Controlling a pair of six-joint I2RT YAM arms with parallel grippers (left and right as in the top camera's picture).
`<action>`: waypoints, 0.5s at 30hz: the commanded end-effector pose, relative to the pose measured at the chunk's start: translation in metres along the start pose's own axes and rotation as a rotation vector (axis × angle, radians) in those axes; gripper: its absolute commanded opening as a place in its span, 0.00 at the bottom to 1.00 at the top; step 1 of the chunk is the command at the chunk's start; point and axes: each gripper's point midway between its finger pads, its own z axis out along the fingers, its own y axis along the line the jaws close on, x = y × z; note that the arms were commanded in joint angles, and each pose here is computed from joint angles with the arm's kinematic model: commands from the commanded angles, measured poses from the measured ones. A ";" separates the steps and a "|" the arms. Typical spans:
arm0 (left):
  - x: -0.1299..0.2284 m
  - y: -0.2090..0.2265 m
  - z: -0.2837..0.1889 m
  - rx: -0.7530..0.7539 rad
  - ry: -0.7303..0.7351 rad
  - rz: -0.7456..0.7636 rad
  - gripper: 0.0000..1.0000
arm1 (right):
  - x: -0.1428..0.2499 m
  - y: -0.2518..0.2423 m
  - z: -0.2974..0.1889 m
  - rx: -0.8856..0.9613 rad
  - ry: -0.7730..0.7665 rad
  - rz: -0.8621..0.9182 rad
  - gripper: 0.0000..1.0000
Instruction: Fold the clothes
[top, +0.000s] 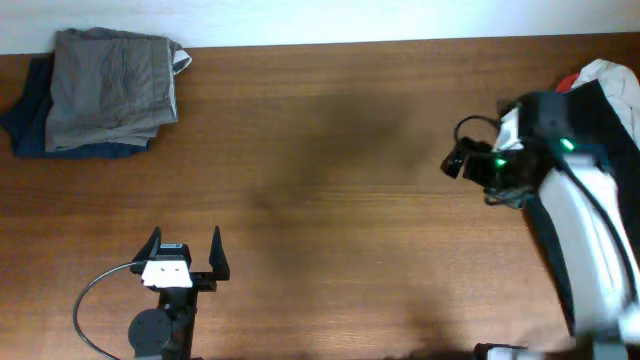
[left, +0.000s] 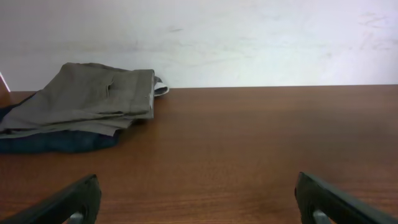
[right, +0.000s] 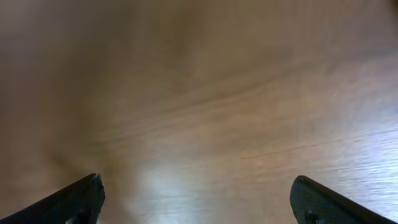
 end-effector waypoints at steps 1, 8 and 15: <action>0.002 -0.001 0.000 0.003 0.003 0.016 0.99 | -0.001 0.016 -0.094 -0.034 -0.309 -0.109 0.98; 0.002 -0.001 0.000 0.003 0.003 0.016 0.99 | 0.089 0.003 -0.205 -0.098 -0.832 -0.302 0.98; 0.002 -0.001 0.000 0.003 0.003 0.016 0.99 | 0.072 -0.003 -0.077 -0.280 -1.072 -0.423 0.99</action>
